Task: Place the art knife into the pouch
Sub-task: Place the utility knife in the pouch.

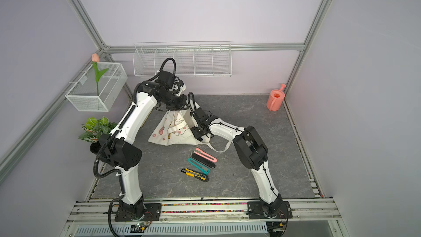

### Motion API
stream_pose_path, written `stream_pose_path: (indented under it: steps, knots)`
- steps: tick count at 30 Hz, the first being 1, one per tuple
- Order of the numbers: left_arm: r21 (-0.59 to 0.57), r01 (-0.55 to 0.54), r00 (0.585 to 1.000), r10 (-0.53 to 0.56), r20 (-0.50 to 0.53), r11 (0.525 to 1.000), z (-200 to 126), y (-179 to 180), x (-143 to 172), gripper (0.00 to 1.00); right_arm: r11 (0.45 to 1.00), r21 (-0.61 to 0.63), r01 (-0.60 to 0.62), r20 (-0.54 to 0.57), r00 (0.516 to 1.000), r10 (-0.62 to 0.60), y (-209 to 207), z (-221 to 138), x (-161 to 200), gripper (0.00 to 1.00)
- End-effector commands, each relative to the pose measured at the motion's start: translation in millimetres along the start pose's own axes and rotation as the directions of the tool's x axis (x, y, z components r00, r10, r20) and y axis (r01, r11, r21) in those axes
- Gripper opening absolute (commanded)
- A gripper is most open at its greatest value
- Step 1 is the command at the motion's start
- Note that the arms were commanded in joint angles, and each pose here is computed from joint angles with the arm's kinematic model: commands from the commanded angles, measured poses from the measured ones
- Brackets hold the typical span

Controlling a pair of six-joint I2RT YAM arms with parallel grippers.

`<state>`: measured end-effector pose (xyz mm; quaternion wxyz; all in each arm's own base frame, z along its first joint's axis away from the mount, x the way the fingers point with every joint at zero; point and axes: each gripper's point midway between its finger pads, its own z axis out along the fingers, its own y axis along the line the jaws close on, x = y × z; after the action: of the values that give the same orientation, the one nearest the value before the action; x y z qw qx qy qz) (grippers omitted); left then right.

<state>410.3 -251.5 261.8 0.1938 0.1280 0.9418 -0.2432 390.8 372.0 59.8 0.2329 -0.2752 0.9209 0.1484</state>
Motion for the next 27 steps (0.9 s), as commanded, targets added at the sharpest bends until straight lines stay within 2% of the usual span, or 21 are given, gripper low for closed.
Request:
stream_pose_path:
  steps: [1, 7, 15, 22, 27]
  knots:
    - [0.009, -0.024, 0.999, 0.024, 0.022, 1.000, -0.5, -4.8, -5.4, 0.00, 1.000, -0.005, 0.011, 0.004, 1.000, -0.011, -0.3, -22.3, 1.0, 0.63]
    - [0.000, -0.007, 1.000, 0.007, 0.013, 1.000, 15.2, 1.7, -7.9, 0.00, 0.997, -0.052, 0.057, 0.085, 0.995, -0.053, 19.7, -77.7, -13.4, 0.68]
    - [-0.007, 0.010, 1.000, -0.010, 0.010, 1.000, 26.6, 6.5, -10.8, 0.00, 0.991, -0.097, 0.094, 0.186, 0.980, -0.075, 35.5, -144.8, -7.6, 0.75]
    - [0.009, 0.011, 0.999, -0.012, 0.030, 1.000, 20.9, 0.8, -16.9, 0.00, 0.994, -0.086, 0.071, 0.187, 0.981, -0.054, 34.1, -177.7, 30.3, 0.77]
    - [0.024, 0.010, 0.999, -0.011, 0.044, 1.000, 13.1, -5.0, -20.0, 0.00, 0.997, -0.052, 0.062, 0.093, 0.994, -0.057, 34.2, -173.3, 81.6, 0.79]
